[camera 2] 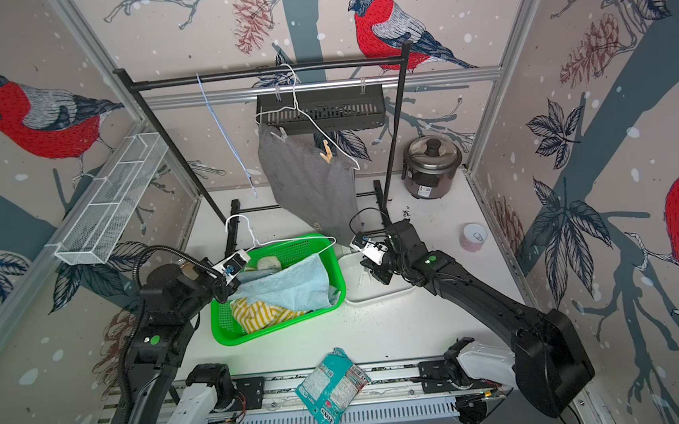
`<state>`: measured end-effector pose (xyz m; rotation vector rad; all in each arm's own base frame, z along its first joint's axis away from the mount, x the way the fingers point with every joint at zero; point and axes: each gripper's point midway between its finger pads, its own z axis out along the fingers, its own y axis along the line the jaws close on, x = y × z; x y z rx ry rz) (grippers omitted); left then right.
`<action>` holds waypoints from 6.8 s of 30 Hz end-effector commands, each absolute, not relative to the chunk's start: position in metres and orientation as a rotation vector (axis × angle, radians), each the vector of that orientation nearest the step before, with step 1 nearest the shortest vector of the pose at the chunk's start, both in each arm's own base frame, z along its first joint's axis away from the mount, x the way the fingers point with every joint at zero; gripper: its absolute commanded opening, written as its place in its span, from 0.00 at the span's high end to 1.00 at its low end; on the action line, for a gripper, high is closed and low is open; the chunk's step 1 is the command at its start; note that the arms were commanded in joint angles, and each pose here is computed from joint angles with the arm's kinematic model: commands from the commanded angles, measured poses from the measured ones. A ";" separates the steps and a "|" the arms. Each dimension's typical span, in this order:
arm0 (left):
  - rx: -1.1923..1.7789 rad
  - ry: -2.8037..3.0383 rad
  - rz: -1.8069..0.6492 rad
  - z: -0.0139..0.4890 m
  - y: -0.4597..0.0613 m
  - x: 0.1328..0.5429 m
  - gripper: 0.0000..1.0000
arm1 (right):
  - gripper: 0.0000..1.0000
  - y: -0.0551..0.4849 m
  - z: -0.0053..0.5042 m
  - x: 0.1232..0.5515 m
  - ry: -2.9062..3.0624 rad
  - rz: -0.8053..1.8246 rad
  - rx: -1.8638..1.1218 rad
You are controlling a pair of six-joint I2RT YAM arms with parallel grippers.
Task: Remove the clothespins securing towels to the hanger
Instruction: Place the clothespin in the storage box, then remove the clothespin from the hanger.
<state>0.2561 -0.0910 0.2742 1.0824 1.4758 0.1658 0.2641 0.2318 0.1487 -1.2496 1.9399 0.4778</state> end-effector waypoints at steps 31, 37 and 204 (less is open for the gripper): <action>1.081 1.425 0.175 0.285 -0.094 0.256 1.00 | 0.42 0.240 0.141 0.279 1.966 0.490 -1.231; 1.087 1.414 0.164 0.283 -0.096 0.253 1.00 | 0.41 0.242 0.191 0.276 1.846 0.469 -1.223; 1.087 1.608 -0.222 0.347 -0.123 0.231 0.36 | 0.98 0.392 0.325 0.244 1.341 0.933 -1.491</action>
